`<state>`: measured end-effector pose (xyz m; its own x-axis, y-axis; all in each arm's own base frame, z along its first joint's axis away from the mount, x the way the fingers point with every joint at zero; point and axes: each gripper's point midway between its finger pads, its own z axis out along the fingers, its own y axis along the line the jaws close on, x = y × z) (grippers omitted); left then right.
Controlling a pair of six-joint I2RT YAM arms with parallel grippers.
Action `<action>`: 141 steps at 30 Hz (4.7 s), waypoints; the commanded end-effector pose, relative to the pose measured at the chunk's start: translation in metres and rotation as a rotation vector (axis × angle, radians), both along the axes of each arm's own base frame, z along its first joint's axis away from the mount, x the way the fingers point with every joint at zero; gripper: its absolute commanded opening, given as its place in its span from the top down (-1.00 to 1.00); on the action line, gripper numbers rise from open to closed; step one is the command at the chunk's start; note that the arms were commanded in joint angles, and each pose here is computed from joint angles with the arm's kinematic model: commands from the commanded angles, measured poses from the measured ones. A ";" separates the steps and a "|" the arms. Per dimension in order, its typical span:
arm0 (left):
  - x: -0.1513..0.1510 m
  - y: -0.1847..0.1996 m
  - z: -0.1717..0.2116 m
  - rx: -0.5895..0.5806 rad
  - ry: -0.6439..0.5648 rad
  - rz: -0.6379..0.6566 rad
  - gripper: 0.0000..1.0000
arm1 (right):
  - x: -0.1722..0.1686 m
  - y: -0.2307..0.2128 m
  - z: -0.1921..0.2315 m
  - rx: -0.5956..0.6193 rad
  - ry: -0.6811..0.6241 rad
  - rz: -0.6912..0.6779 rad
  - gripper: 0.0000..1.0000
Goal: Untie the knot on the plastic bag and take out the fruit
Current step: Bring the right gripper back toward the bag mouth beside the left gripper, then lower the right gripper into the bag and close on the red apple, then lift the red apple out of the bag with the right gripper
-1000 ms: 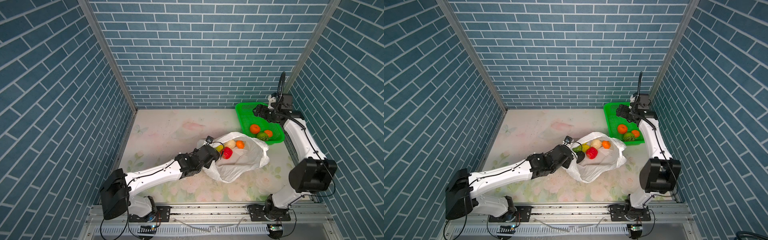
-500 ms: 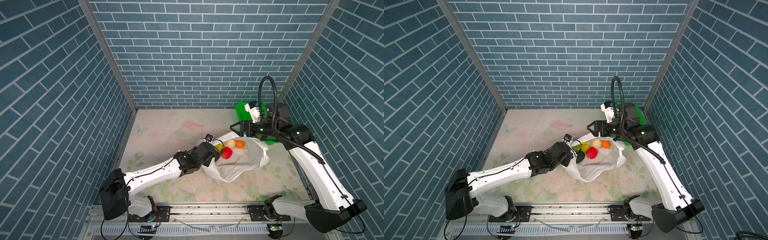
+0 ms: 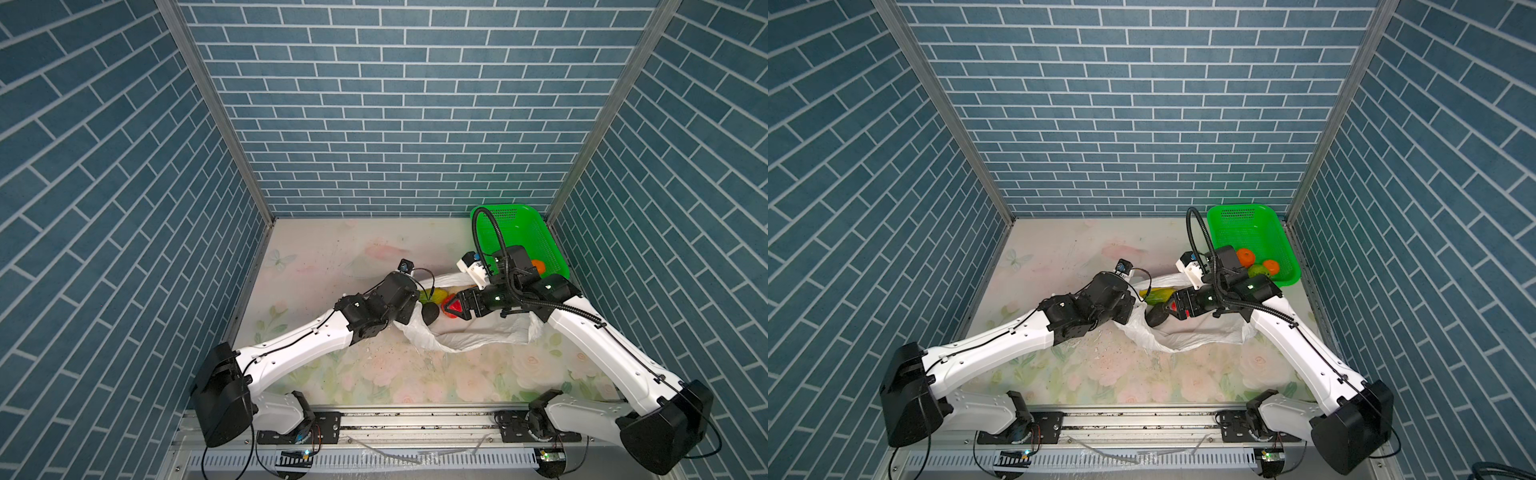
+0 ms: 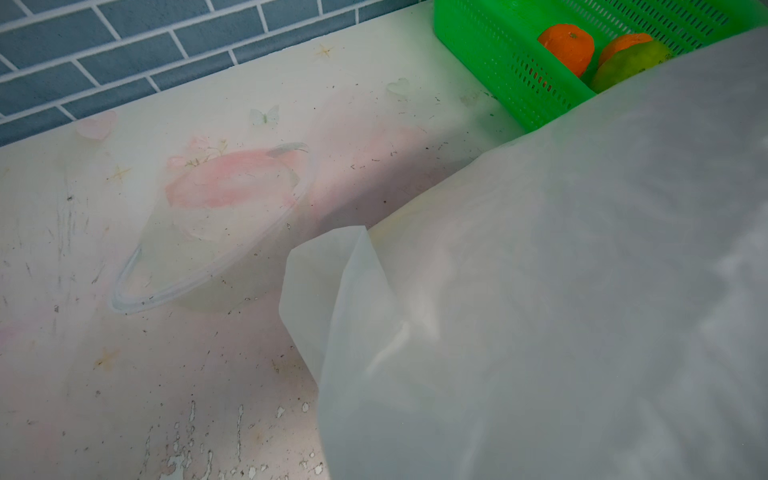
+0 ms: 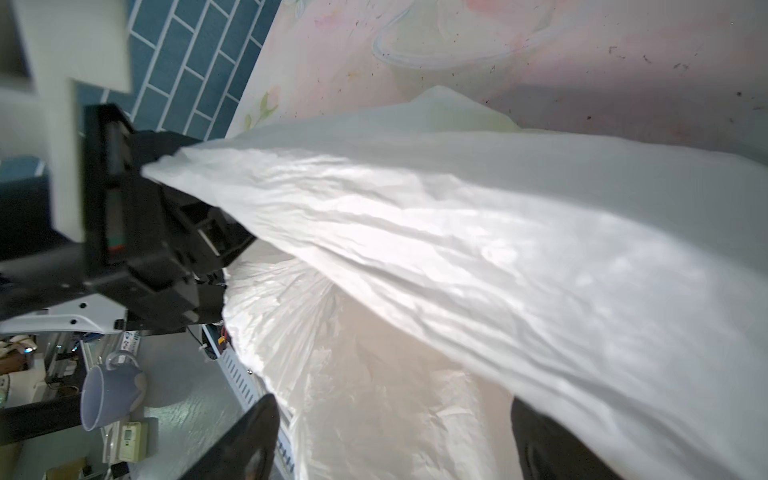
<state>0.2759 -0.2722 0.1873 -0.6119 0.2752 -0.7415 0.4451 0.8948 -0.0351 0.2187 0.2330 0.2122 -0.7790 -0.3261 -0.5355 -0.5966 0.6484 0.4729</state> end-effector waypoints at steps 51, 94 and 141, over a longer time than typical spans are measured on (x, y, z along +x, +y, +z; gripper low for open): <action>0.027 -0.005 0.004 -0.129 -0.043 -0.020 1.00 | 0.022 0.033 -0.130 -0.211 -0.122 0.097 -0.43; -0.011 -0.053 -0.035 0.032 -0.019 -0.099 1.00 | 0.108 -0.020 -0.167 -0.407 0.005 -0.401 -0.29; -0.002 -0.045 -0.021 0.013 -0.071 -0.046 1.00 | 0.163 -0.062 0.154 -0.017 -0.375 -0.456 -0.12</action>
<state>0.2706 -0.3174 0.1509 -0.5642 0.3339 -0.7551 0.4933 0.8697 0.0159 0.3575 0.1911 0.3516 -0.6375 -0.0522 -0.7687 -0.4172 0.8621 0.2874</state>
